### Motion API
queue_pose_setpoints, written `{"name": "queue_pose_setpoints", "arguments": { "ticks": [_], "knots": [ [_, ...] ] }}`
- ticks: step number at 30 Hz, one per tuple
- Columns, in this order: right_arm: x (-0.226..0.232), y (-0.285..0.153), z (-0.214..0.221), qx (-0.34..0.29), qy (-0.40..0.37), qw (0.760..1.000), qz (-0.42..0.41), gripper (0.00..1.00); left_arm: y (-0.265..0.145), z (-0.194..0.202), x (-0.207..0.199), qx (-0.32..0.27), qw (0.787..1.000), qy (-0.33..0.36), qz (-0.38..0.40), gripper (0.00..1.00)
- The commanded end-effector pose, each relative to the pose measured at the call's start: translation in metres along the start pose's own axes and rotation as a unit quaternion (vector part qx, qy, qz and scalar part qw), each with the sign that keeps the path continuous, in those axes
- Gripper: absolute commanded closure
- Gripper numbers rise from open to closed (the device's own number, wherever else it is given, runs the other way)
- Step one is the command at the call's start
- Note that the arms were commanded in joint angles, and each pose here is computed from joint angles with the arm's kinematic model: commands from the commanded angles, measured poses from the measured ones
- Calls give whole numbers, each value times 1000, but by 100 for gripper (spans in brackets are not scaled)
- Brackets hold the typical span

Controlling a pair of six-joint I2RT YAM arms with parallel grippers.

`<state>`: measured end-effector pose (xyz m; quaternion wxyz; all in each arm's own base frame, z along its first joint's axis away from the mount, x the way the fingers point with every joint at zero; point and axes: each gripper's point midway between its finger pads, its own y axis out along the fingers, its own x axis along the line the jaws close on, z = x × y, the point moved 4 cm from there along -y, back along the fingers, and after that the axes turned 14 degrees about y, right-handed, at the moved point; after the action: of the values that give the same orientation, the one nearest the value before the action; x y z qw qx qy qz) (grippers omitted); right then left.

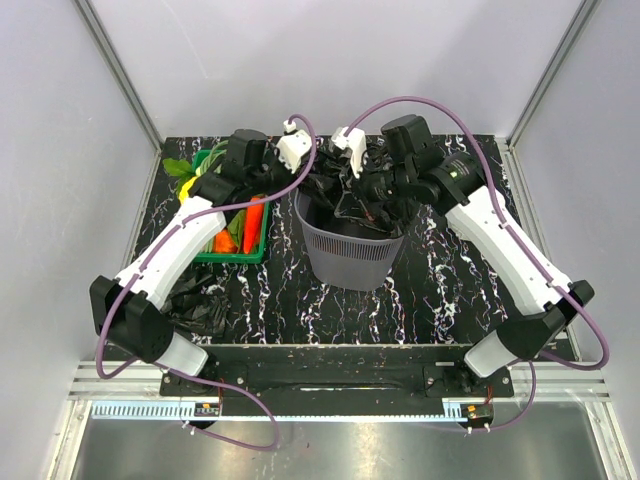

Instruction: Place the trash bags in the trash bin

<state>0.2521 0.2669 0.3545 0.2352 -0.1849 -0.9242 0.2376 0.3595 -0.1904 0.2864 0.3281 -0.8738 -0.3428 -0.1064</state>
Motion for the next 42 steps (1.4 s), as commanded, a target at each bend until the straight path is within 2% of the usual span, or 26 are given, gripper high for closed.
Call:
{"name": "queue_pose_setpoints", "arguments": {
  "ticks": [1,7,22,32,42],
  "knots": [
    [29,-21,-8,-23,-25,998,-45,90,-30,-33,15,-45,998,28,-28,100],
    [45,-27,-5,-22,-36,997,-71,91,-39,-37,16,-53,998,28,-33,100],
    [51,-15,32,14,-58,996,-73,91,-64,-39,14,-63,996,42,-47,100],
    [60,-14,36,17,-66,994,-91,91,-82,-46,19,-67,995,47,-58,100],
    [67,-14,50,37,-69,989,-125,91,-88,-40,11,-63,996,41,-39,100]
  ]
}}
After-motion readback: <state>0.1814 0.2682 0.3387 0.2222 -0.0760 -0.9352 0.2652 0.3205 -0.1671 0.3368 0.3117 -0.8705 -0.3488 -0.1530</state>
